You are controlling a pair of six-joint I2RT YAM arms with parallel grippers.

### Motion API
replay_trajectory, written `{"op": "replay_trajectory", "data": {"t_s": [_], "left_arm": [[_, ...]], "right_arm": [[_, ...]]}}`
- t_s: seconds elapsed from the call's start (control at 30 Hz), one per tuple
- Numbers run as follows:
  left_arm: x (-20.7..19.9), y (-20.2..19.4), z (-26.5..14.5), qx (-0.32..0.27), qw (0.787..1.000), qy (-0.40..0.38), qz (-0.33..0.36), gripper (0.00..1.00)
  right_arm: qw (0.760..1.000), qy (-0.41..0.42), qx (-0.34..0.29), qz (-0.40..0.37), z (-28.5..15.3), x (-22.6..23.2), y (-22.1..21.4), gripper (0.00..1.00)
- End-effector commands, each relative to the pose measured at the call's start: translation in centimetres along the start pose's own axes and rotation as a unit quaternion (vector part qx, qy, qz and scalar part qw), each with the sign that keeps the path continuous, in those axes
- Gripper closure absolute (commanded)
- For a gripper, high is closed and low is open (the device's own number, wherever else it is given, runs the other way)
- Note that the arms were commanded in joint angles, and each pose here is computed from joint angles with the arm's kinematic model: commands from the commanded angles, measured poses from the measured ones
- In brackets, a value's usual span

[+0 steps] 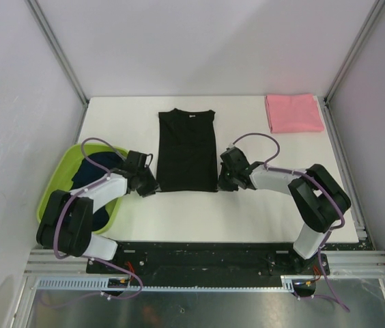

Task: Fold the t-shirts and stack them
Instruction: Grab one side of the 2/3 rectangular tshirt with both arms

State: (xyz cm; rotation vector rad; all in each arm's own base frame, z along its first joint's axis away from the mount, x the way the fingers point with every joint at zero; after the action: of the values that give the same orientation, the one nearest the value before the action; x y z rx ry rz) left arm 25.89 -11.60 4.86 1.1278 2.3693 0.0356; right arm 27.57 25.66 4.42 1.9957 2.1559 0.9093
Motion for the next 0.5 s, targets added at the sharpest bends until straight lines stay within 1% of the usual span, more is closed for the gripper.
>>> {"op": "replay_trajectory", "data": {"t_s": [0.0,0.27,0.4,0.47], "left_arm": [[-0.15,0.47,0.72,-0.017,1.000,0.000,0.001,0.67],[0.50,0.39,1.34,-0.017,1.000,0.013,0.009,0.70],[0.69,0.31,1.37,-0.016,1.000,0.015,0.012,0.76],[0.70,0.15,1.32,-0.014,1.000,0.014,0.017,0.82]], "right_arm": [[0.997,-0.047,0.055,-0.006,-0.29,-2.76,-3.34,1.00],[0.998,-0.045,0.054,-0.003,-0.38,-3.08,-3.34,1.00],[0.998,-0.041,0.053,-0.002,-0.43,-2.90,-3.25,1.00],[0.998,-0.040,0.051,-0.001,-0.53,-2.86,-3.16,1.00]]}}
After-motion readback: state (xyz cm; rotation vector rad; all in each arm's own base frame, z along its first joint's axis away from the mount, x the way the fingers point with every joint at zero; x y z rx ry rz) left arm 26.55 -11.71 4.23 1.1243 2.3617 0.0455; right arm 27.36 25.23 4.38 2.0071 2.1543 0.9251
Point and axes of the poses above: each gripper's point midway between its finger pads, its own z axis out along the fingers, its own x axis along the line the jaws close on, y = z × x, the point moved 3 cm from there along -z, back along the fingers, and after that the axes turned 12 degrees about -z, right-handed, at the moved point
